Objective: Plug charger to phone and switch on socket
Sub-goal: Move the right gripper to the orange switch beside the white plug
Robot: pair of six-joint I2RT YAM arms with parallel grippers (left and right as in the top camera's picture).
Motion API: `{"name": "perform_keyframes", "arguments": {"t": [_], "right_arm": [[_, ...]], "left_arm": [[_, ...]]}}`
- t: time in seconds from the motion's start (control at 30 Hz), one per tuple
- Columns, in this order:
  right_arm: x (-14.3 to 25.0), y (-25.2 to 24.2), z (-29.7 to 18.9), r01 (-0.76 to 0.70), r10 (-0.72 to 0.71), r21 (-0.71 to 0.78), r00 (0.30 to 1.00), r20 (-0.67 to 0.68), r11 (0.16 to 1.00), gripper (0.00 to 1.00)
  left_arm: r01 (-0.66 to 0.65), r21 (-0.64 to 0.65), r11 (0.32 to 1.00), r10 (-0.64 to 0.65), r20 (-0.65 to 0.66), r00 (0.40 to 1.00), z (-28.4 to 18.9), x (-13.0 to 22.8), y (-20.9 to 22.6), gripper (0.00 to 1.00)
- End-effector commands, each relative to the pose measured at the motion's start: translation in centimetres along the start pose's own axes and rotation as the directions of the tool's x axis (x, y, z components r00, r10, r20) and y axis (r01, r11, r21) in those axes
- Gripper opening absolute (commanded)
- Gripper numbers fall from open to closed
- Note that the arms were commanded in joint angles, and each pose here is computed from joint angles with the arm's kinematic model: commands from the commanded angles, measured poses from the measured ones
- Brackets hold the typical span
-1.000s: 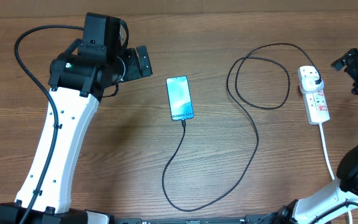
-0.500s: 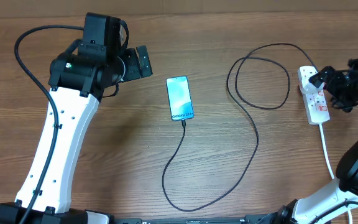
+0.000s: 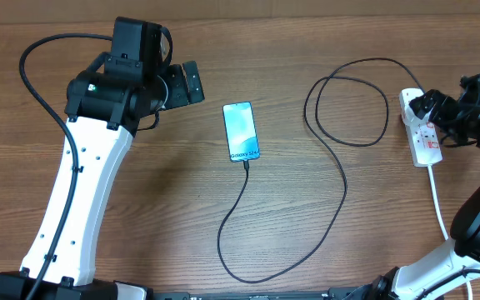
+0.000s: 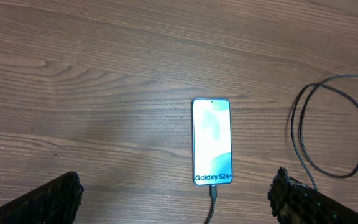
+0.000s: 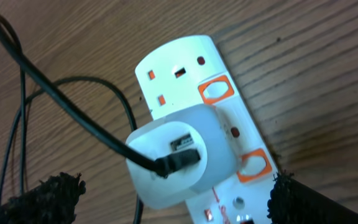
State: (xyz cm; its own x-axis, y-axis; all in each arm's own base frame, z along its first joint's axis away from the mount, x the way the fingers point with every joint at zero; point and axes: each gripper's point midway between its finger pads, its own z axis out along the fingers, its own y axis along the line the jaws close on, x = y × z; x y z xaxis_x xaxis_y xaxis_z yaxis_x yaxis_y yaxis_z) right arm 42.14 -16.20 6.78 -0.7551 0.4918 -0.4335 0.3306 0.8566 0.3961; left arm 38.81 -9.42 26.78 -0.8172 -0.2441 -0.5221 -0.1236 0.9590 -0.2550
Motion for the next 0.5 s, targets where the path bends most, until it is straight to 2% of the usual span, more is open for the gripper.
{"name": "perform_keyframes", "arguments": {"t": [0.0,0.23,0.47], "right_arm": [[-0.1,0.8,-0.3,0.031,-0.030,-0.015,0.999,0.024,0.999,1.00],[-0.2,1.3,0.3,0.078,-0.077,-0.020,0.997,0.030,0.997,1.00],[0.9,0.2,3.1,0.061,-0.061,-0.022,0.998,-0.012,0.998,1.00]], "left_arm": [[-0.017,-0.017,1.000,0.017,0.002,1.000,0.3,-0.1,0.2,1.00],[-0.017,-0.017,1.000,0.017,0.002,1.000,0.3,-0.1,0.2,1.00],[-0.017,-0.017,1.000,0.017,0.002,1.000,0.3,-0.1,0.2,1.00]]}}
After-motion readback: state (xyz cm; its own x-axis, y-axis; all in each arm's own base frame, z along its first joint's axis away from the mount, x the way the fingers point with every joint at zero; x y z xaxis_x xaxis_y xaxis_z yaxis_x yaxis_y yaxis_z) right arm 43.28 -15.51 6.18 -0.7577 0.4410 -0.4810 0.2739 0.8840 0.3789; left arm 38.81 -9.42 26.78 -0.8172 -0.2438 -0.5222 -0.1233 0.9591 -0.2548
